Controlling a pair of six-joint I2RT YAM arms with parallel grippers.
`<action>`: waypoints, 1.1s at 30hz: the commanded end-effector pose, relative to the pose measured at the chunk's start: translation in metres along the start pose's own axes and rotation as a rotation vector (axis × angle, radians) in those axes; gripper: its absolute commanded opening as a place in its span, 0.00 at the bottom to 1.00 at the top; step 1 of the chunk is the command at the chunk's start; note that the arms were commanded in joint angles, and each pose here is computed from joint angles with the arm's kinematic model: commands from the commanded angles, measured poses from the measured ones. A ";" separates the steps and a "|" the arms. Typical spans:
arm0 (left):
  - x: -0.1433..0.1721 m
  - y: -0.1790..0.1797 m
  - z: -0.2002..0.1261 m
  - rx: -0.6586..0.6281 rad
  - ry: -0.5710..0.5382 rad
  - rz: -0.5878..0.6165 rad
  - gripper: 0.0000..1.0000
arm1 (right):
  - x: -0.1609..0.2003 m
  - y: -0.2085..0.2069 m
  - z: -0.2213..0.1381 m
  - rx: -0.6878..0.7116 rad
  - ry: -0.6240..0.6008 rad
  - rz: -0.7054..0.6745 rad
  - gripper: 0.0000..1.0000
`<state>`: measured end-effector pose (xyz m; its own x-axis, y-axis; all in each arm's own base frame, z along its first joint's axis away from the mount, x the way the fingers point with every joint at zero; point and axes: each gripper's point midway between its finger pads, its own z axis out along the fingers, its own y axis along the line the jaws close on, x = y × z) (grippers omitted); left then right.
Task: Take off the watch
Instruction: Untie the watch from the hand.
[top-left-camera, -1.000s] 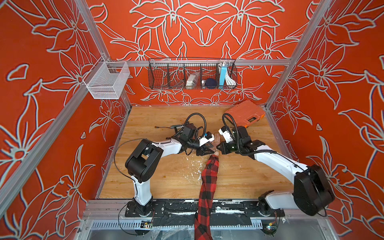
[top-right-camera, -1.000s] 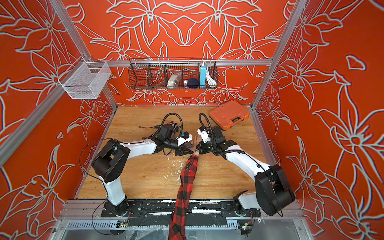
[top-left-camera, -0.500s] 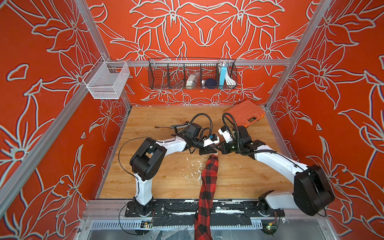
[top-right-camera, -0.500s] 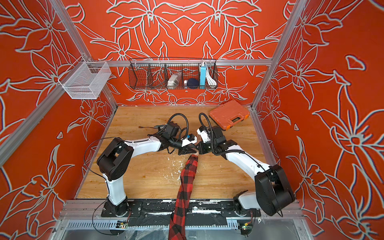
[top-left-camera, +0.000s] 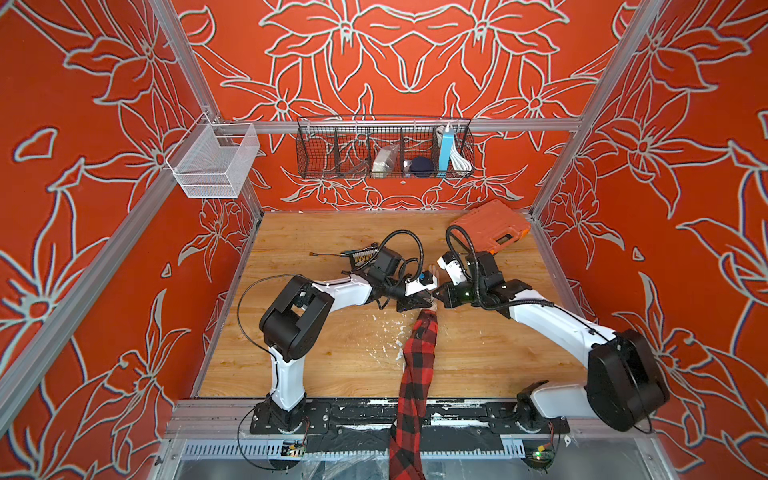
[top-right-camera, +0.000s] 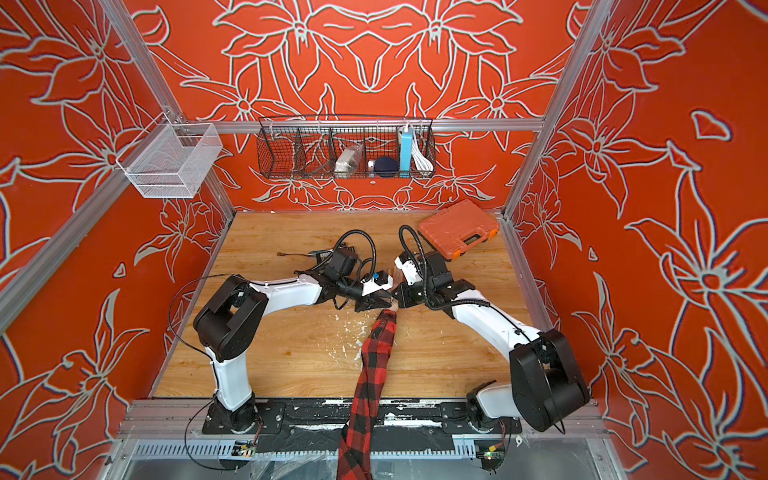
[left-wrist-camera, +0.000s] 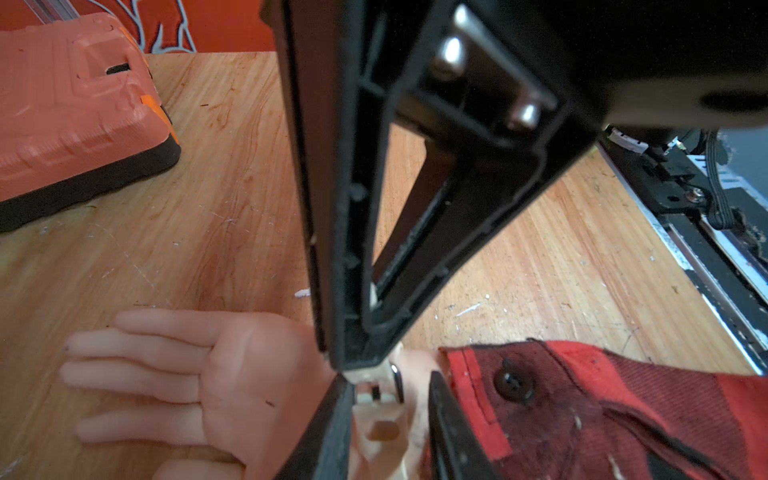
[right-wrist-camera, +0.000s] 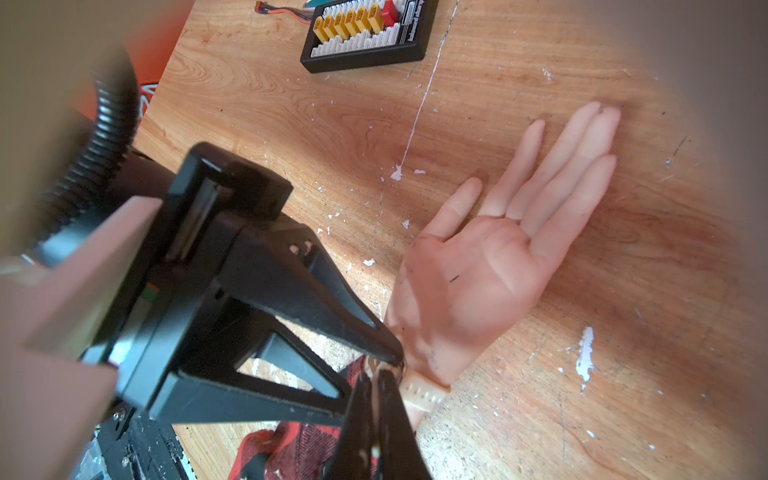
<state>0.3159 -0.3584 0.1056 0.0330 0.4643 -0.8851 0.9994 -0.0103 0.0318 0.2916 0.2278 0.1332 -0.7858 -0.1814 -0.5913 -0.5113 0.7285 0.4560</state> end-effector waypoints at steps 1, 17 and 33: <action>-0.003 -0.003 -0.001 0.001 -0.008 0.026 0.28 | -0.033 0.016 -0.016 -0.047 -0.115 -0.064 0.00; -0.003 -0.005 -0.007 -0.013 -0.023 0.041 0.35 | -0.032 0.016 -0.016 -0.047 -0.112 -0.062 0.00; -0.011 0.001 -0.012 -0.052 -0.064 0.036 0.37 | -0.031 0.016 -0.016 -0.047 -0.109 -0.060 0.00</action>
<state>0.3168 -0.3533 0.1004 0.0294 0.4496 -0.8927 0.9985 0.0282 0.0471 0.2904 0.2281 0.1356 -0.7840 -0.1806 -0.5939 -0.5149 0.7235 0.4598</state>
